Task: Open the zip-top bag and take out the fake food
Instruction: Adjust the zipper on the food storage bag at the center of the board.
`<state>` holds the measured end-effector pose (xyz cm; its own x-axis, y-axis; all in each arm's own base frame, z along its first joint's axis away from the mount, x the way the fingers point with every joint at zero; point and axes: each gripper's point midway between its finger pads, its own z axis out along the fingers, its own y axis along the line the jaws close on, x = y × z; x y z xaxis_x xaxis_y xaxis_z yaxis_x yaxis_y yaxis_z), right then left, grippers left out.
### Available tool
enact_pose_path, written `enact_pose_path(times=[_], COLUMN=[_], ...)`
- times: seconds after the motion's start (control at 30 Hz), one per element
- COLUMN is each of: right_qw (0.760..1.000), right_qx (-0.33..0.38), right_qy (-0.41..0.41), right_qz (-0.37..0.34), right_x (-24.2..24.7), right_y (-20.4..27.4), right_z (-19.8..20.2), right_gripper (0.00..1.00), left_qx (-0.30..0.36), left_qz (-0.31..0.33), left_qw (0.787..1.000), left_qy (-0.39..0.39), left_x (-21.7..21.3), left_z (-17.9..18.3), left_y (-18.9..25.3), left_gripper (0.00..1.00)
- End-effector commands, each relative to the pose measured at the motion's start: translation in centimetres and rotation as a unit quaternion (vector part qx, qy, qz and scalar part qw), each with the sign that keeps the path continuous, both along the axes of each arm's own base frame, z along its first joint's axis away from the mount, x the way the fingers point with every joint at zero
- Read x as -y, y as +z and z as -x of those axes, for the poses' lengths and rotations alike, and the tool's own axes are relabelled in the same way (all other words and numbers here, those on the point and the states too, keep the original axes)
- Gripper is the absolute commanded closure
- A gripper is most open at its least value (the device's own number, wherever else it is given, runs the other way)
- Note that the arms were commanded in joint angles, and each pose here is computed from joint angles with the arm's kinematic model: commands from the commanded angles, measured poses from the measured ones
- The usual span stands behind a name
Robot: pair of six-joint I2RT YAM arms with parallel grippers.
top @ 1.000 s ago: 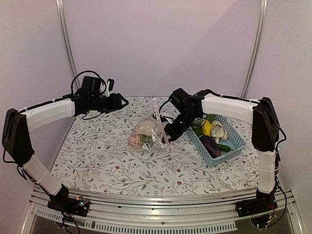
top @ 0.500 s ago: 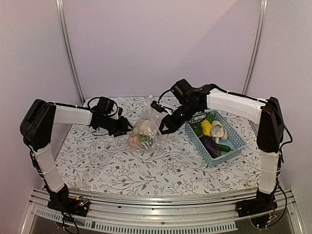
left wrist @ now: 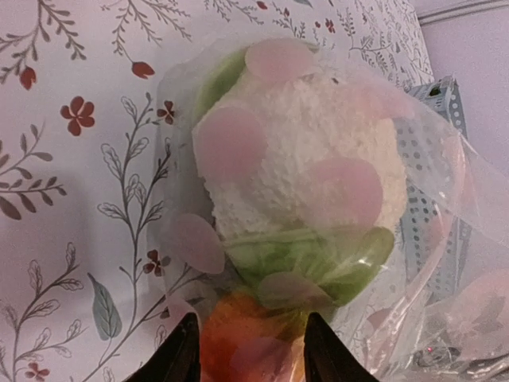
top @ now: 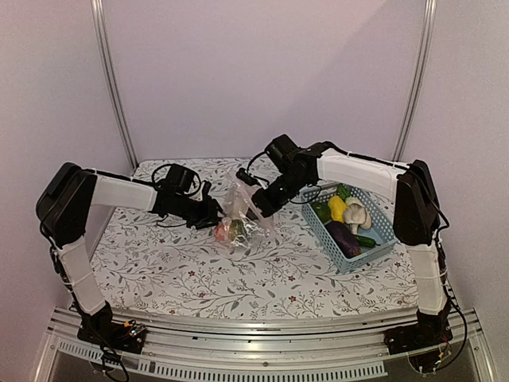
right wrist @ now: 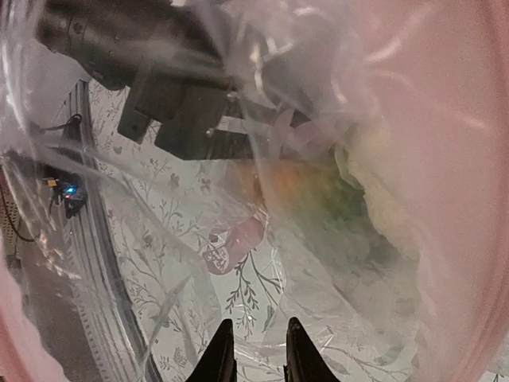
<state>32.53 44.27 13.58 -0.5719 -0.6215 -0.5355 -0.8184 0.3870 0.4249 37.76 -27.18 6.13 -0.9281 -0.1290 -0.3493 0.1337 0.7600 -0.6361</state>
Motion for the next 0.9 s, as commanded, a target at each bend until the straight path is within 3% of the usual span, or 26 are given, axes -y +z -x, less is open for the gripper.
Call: enact_pose_path(times=[0.0,0.3,0.57,0.87], right_qw=[0.999,0.999,0.999,0.997], right_qx=[-0.027,-0.019,-0.026,0.013], right_qy=[0.010,0.031,0.011,-0.046], right_qz=[-0.019,-0.027,0.022,0.055], right_x=[-0.9,-0.7,-2.2,-2.1], right_y=[1.0,2.4,-4.6,-6.6], right_z=[1.1,3.3,1.2,-1.9], right_gripper=[0.80,0.81,0.77,0.62], left_qx=[-0.014,0.001,-0.016,-0.020], left_qz=[0.006,0.036,0.052,0.055], left_qw=[1.000,0.999,0.998,0.998], left_qy=[-0.009,-0.008,-0.016,-0.024], left_x=[0.6,0.8,1.7,2.2], left_z=[1.2,1.7,3.2,3.7], left_y=[-0.9,0.5,-0.1,-0.1], left_gripper=[0.57,0.61,0.72,0.76])
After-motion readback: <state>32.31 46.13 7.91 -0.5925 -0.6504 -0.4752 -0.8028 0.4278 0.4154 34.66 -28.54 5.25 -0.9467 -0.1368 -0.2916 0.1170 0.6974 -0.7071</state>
